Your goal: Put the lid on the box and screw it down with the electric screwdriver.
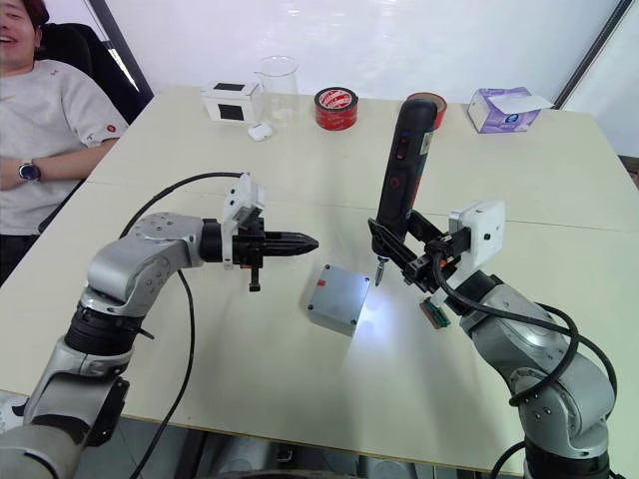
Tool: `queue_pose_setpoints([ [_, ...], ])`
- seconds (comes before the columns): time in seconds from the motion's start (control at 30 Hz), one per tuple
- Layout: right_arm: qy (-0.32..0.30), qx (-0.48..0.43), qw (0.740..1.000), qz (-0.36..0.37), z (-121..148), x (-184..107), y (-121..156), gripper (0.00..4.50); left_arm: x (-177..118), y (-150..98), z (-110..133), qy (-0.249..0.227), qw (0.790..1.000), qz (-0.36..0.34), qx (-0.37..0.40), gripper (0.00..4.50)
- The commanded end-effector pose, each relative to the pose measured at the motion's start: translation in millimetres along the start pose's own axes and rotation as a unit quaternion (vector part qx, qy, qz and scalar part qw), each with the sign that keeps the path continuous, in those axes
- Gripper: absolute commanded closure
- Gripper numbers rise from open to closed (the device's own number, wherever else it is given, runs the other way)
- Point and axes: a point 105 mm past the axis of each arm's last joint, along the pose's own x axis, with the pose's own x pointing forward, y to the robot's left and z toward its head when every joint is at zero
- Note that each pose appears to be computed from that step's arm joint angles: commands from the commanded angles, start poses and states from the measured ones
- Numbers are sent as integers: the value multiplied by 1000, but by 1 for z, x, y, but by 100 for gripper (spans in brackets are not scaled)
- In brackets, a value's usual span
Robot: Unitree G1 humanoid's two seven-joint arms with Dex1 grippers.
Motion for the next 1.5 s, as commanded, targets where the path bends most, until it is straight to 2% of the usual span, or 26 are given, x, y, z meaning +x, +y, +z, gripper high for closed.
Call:
queue_pose_setpoints([
  [0.03, -48, -15, 999, 19, 24, 2, 14, 264, 13, -12, -9, 24, 999, -30, 33, 450],
  [0.17, -56, -12, 998, 15, 28, 7, 13, 264, 21, -11, -20, 44, 997, -39, 45, 450],
  [0.37, -46, -10, 999, 13, 15, 13, 15, 264, 26, -10, -37, 73, 995, -43, 57, 450],
  [0.73, -29, -26, 999, 1, -3, 8, 11, 264, 29, -15, -44, 73, 995, -46, 45, 450],
  [0.93, -45, -35, 998, -26, 1, 11, 3, 264, 30, -19, -50, 79, 995, -48, 44, 450],
  [1.5, -70, -7, 997, -19, 16, 22, 15, 264, 32, -19, -58, 88, 994, -40, 41, 450],
])
